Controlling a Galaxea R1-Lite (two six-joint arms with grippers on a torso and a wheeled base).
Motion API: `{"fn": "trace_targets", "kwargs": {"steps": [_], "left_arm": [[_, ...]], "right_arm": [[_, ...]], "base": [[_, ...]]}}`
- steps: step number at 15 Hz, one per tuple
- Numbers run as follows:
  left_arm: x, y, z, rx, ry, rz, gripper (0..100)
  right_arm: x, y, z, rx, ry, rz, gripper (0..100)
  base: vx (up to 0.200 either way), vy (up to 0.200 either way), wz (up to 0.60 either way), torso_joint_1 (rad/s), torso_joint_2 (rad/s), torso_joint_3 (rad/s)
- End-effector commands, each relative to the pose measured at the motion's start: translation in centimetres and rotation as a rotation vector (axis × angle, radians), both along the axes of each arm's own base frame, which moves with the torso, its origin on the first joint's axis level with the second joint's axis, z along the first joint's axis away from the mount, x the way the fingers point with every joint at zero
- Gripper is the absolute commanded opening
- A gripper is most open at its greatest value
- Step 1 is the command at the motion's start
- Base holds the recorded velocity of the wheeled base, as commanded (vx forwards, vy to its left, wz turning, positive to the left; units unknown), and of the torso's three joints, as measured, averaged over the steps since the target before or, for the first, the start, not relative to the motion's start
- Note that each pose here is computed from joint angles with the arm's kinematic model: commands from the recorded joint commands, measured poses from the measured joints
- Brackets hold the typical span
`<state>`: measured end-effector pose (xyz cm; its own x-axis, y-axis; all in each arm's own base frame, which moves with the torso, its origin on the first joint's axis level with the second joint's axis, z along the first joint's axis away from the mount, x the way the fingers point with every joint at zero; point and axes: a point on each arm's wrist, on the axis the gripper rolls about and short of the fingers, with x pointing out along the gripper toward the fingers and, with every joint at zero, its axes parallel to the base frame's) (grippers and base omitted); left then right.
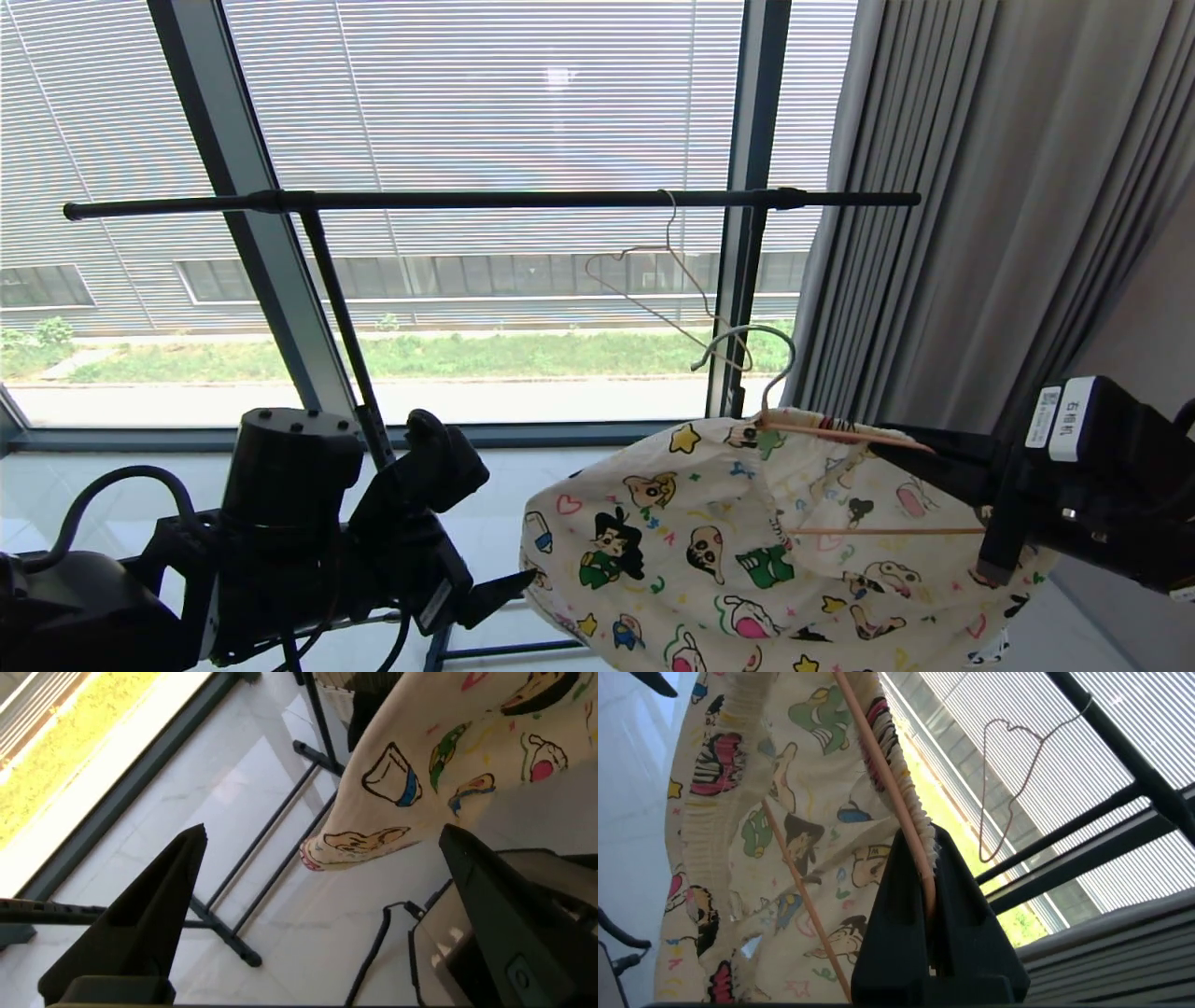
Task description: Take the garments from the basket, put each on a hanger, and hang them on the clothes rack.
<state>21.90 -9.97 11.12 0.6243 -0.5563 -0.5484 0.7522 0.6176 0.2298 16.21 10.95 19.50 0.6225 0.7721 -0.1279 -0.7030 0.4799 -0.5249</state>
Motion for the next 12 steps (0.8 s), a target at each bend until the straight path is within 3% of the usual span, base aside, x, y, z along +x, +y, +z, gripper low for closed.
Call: {"fn": "trace_targets", "kwargs": {"steps": [1,3,6,7,12], "left_arm": [[1.17,-0.43,-1.43,-0.003,0.008,-0.005,100],[1.47,-0.67,-1.48,-0.039,-0.006,-0.047,100],[1.67,-0.65,-1.46,-0.047,-0.017,-0.048,100],[1.81,-0.63,-1.38,-0.057,-0.032,-0.05,0],[1.84,0.32,-1.61,-0.055,-0.024,-0.021,0]], "right_arm": [[-0.69,-0.15,0.92,0.023,-0.037,0.013,0],[-0.9,-0.12,1.07,0.027,-0.044,0.019,0],[-1.02,0.18,1.37,0.034,-0.051,0.036,0],[-1.11,0.36,1.45,0.036,-0.054,0.045,0],[-1.11,0.31,1.37,0.039,-0.044,0.036,0]], "base": [[0.0,0.0,0.0,0.0,0.0,0.0],[0.0,0.0,0.0,0.0,0.0,0.0],[0.0,0.0,0.0,0.0,0.0,0.0],[0.0,0.0,0.0,0.0,0.0,0.0],[0.0,0.0,0.0,0.0,0.0,0.0]]}}
